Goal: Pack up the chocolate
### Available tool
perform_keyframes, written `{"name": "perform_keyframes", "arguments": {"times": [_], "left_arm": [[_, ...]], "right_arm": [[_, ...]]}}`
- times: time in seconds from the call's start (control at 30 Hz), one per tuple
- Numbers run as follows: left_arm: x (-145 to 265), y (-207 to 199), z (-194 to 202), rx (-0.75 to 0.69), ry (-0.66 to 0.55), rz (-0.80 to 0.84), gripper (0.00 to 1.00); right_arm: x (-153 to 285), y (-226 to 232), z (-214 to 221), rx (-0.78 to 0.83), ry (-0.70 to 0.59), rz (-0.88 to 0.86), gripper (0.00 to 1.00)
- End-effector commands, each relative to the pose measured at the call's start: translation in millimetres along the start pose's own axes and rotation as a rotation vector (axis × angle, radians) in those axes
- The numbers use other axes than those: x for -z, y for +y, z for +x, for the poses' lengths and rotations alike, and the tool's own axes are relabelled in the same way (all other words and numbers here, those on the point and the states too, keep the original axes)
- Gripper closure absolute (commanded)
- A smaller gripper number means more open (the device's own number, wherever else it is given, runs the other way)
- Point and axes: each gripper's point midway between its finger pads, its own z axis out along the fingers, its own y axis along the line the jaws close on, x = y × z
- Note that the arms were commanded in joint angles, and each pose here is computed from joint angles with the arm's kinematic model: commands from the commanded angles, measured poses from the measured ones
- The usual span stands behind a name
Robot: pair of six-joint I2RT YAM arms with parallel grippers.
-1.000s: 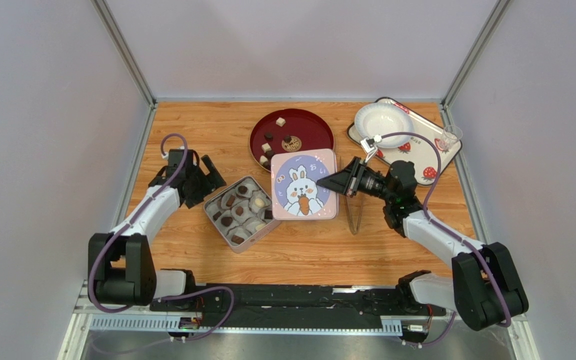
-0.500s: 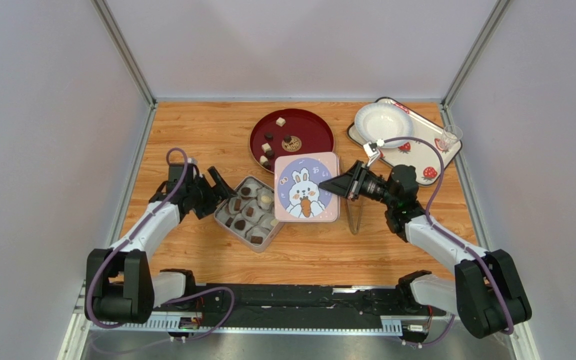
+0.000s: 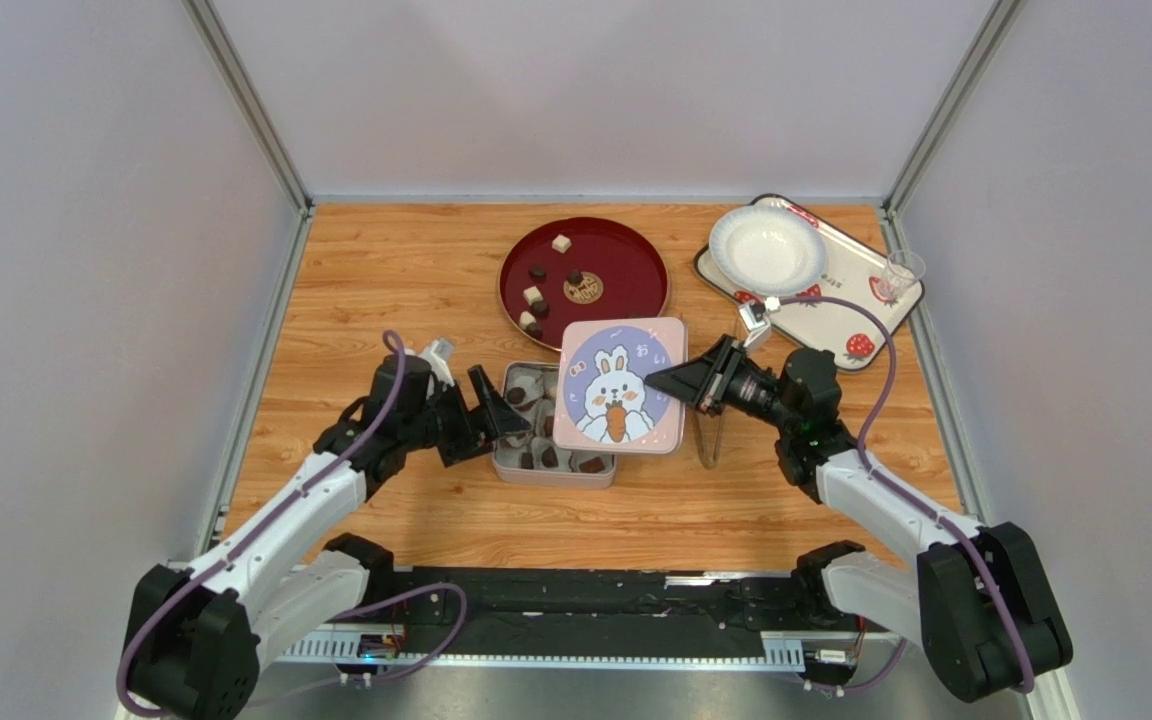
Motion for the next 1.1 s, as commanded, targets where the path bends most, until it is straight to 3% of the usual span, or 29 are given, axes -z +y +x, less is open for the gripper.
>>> {"name": "perform_keyframes", "arguments": {"times": [0.0, 0.23, 0.37, 0.47, 0.73, 1.07], "left_arm": [[12.1, -16.2, -2.7, 0.024, -0.064, 0.059, 0.06], [49.1, -4.3, -50.4, 0.015, -0.358, -0.068, 0.06], [54.7, 2.1, -69.4, 0.059, -0.396, -0.073, 0.06], [50.3, 5.2, -79.5, 0.091, -0.391, -0.052, 0.06], [29.7, 1.2, -84.5, 0.068, -0.331, -0.017, 0.06], [-3.8, 18.1, -68.2, 0.041, -0.173, -0.038, 0.06]], "right_arm": [[-7.6, 12.2, -4.8, -0.029, -0.023, -0.039, 1.0], [-39.9, 24.7, 2.2, -0.064, 0.014, -0.081, 1.0], [-64.7, 21.5, 7.3, -0.132, 0.036, -0.086, 1.0], [-79.3, 30.3, 9.7, -0.177, 0.043, -0.129, 1.0], [-116.6, 3.0, 30.7, -0.261, 0.037, -0.085, 1.0], [-111.6, -38.7, 45.7, -0.27, 0.008, 0.029, 1.0]]}}
